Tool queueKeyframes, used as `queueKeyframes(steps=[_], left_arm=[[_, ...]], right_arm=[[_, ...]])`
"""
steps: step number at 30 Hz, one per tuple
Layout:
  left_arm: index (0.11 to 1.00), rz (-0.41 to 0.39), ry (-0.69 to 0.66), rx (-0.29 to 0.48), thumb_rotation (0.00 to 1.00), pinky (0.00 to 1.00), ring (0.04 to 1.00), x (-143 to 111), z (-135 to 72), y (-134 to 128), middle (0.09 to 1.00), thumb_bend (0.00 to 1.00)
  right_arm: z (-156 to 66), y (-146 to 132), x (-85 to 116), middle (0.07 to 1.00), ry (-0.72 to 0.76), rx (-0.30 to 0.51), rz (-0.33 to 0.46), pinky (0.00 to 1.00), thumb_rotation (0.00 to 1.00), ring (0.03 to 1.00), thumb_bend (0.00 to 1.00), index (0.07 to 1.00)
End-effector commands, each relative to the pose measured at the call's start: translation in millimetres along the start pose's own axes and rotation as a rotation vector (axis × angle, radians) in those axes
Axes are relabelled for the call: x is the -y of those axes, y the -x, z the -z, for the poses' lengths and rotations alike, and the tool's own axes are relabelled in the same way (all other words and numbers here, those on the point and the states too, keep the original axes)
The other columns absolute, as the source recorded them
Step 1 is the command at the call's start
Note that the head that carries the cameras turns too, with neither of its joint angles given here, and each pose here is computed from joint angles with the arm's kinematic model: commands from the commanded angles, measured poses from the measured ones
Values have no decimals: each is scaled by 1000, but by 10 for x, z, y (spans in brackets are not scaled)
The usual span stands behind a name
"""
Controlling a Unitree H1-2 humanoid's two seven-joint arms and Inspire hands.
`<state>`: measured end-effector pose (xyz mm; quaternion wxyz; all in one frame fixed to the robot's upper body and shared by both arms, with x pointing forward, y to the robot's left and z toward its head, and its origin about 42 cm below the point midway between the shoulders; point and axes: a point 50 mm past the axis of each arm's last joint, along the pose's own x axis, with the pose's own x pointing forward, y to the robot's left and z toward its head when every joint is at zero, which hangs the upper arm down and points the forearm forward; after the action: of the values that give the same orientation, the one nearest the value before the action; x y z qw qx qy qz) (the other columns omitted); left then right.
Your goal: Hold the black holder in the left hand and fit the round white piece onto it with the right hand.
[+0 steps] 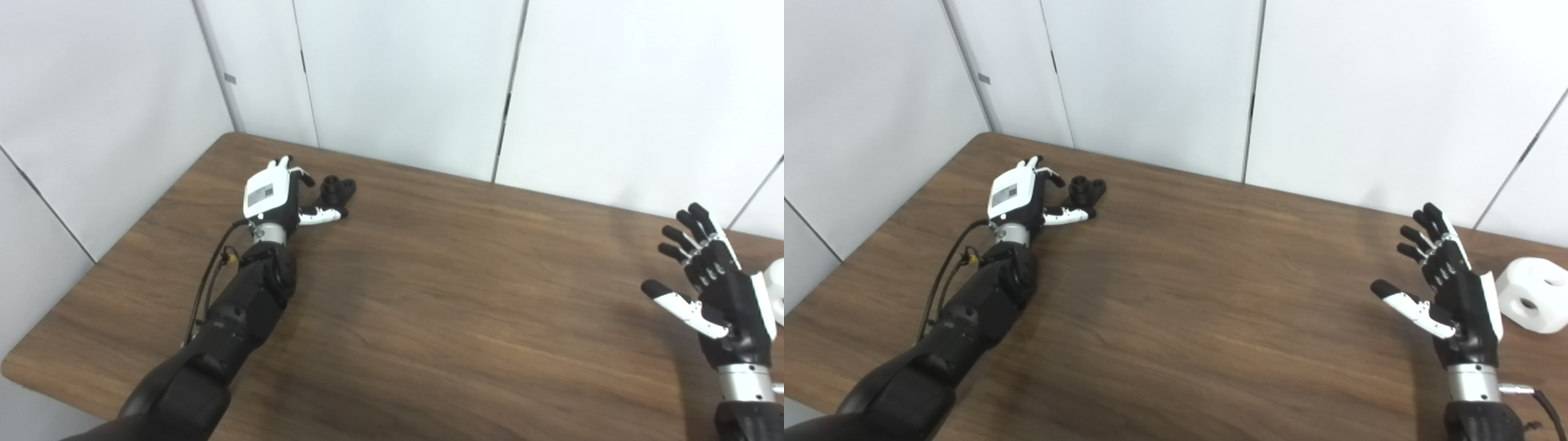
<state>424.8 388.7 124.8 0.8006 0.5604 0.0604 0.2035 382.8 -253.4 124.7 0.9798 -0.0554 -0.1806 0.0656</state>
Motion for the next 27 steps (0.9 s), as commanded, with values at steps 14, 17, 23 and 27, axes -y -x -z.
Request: queueKeyframes(steps=[14, 17, 23, 27], left_arm=[[481, -26, -26, 63, 76, 748, 830, -107, -22, -147, 784, 524], [482, -3, -38, 53, 74, 745, 834, -104, -30, -146, 793, 524], [482, 20, -54, 50, 73, 745, 837, -109, -50, -140, 800, 524], [482, 48, -36, 76, 71, 746, 844, -98, -44, -120, 814, 524]], right_arm=[[298, 551, -8, 904, -11, -123, 49, 774, 377, 840, 808, 915], [300, 554, -4, 903, -10, -124, 50, 775, 384, 839, 810, 912], [285, 555, -2, 898, -5, -119, 58, 772, 386, 827, 804, 908], [276, 551, 3, 894, 7, -117, 58, 769, 396, 826, 795, 910]])
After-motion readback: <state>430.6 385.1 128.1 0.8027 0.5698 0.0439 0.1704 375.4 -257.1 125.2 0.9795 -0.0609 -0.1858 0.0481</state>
